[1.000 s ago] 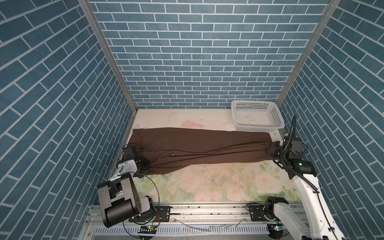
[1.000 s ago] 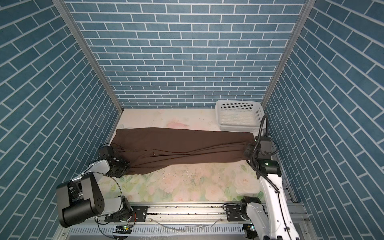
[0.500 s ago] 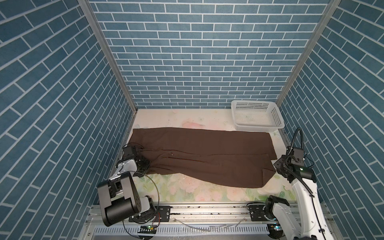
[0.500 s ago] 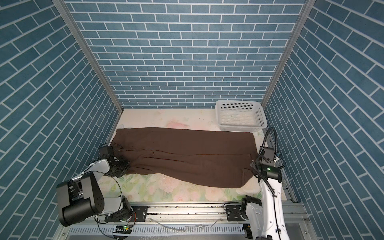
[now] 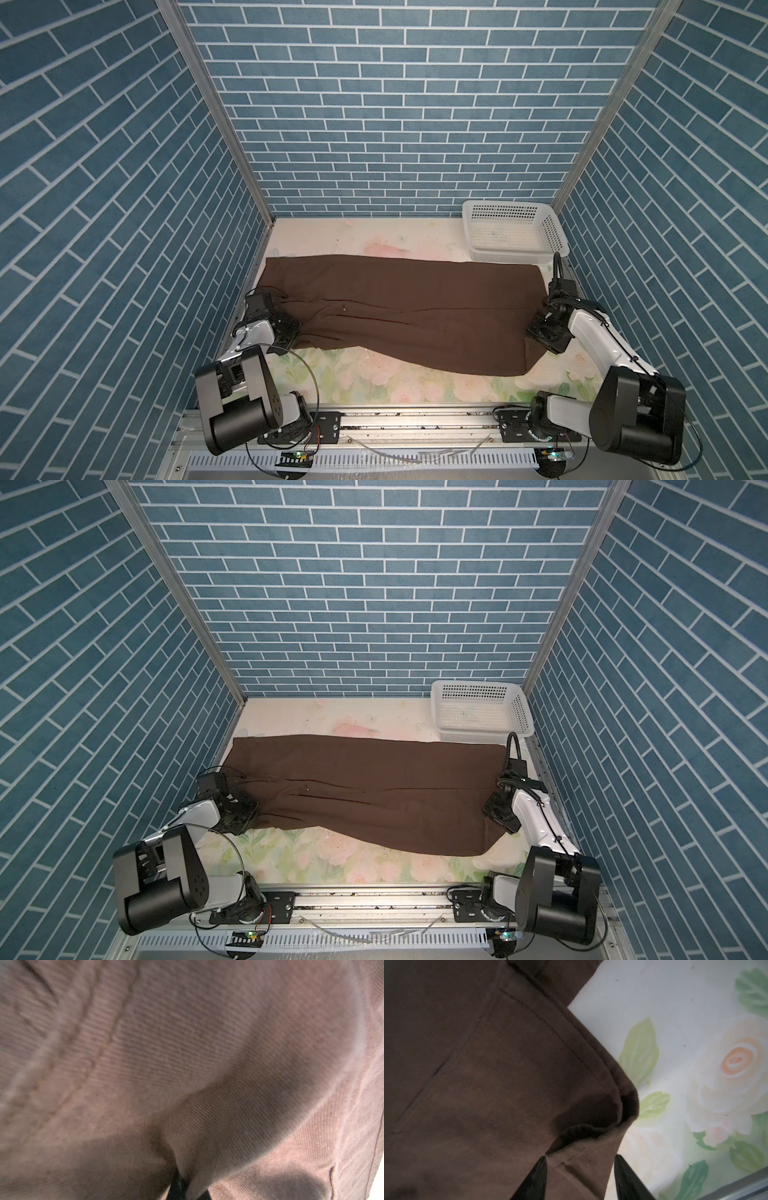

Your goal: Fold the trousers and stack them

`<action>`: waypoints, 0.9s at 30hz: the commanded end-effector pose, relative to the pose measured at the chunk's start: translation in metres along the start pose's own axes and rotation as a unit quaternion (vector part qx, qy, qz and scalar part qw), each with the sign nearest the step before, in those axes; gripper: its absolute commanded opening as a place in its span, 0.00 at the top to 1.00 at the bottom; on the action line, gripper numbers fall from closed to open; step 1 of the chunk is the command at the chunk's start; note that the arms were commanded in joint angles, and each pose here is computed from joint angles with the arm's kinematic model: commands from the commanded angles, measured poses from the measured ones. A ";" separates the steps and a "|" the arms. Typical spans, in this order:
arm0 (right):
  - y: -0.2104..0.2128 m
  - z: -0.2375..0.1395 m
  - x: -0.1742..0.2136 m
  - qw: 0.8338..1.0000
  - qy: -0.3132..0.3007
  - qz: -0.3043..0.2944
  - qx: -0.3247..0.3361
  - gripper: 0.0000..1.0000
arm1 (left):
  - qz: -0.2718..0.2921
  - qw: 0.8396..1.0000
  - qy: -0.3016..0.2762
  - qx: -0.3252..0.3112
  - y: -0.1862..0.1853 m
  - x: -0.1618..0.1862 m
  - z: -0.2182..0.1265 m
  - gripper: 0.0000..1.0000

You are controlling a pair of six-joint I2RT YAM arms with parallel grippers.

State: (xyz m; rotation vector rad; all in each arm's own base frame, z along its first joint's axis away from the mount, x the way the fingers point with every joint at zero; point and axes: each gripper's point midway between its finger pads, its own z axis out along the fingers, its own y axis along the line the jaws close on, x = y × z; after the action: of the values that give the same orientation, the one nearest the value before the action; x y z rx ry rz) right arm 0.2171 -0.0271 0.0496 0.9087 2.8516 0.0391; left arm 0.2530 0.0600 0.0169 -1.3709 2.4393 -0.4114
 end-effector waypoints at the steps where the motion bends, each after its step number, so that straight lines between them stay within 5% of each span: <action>1: -0.001 0.013 0.008 1.000 0.021 -0.011 0.009 0.47 | -0.009 0.999 0.014 -0.031 0.018 0.010 0.010 0.92; 15: 0.026 0.027 0.009 0.997 0.027 -0.065 0.025 0.48 | -0.013 0.999 0.024 -0.022 0.017 0.012 0.018 0.91; 17: 0.024 0.029 0.013 0.998 0.029 -0.058 0.027 0.60 | -0.013 0.999 0.023 -0.021 0.016 0.011 0.018 0.91; 21: 0.016 0.023 0.015 0.999 0.020 -0.033 0.037 1.00 | -0.013 0.999 0.024 -0.017 0.014 0.010 0.019 0.91; 27: -0.011 0.003 0.008 0.998 -0.031 0.055 0.009 1.00 | -0.016 0.999 0.033 -0.009 0.011 0.010 0.025 0.91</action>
State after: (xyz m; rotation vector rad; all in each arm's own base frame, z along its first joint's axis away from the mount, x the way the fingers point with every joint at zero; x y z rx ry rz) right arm 0.2222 -0.0153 0.0396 0.8710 2.8349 0.0151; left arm 0.2748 0.0576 0.0165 -1.3354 2.3955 -0.5057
